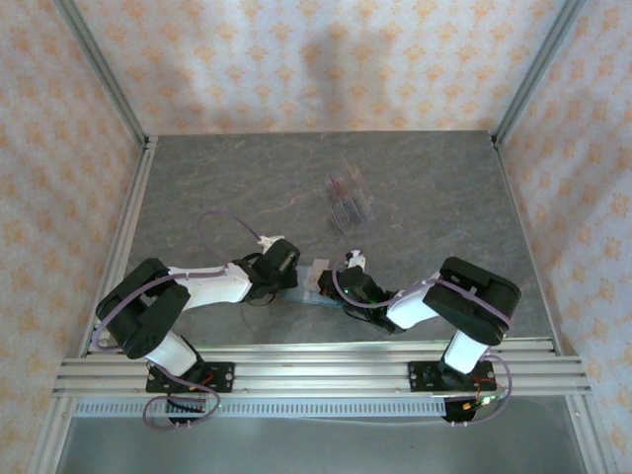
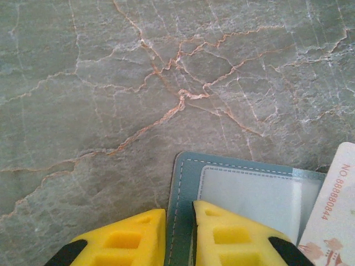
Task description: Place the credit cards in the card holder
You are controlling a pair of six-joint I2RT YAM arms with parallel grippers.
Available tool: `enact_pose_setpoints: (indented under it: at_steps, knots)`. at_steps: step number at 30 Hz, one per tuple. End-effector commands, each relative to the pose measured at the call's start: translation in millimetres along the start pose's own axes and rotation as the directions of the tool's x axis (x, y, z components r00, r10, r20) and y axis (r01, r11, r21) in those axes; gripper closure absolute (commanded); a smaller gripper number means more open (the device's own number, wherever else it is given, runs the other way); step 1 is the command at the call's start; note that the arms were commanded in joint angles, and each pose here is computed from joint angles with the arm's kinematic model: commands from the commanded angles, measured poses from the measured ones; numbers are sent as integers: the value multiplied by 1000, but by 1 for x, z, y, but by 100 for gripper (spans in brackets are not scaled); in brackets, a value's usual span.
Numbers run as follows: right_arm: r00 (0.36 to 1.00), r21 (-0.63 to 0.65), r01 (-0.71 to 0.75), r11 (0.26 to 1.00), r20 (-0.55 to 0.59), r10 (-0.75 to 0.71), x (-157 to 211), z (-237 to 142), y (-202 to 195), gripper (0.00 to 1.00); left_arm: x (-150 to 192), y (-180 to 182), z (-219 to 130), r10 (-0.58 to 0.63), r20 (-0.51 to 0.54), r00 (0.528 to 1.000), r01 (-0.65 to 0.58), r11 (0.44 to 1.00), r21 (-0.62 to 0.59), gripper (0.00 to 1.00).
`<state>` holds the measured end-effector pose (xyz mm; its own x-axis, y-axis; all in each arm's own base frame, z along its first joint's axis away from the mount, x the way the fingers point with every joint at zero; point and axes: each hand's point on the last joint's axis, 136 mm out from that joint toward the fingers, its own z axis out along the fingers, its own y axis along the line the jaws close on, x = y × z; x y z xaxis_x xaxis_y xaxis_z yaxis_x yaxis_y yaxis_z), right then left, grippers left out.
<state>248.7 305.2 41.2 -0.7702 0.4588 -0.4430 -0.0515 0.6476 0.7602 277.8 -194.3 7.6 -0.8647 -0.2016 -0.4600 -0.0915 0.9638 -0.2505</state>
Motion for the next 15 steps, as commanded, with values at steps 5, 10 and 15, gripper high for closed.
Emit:
enact_pose_setpoints:
  at_steps: [5, 10, 15]
  knots:
    - [998, -19, -60, 998, -9, 60, 12, 2, -5, 100, 103, 37, 9, 28, -363, 932, -57, 996, -70, 80]
    - [998, -17, -43, 999, -40, 42, 22, 1, -2, 100, 103, 37, 9, 29, -361, 932, -58, 996, -70, 80]
    - [997, -11, -9, 1000, -77, 8, 34, 1, 2, 100, 103, 38, 9, 28, -359, 933, -56, 996, -70, 80]
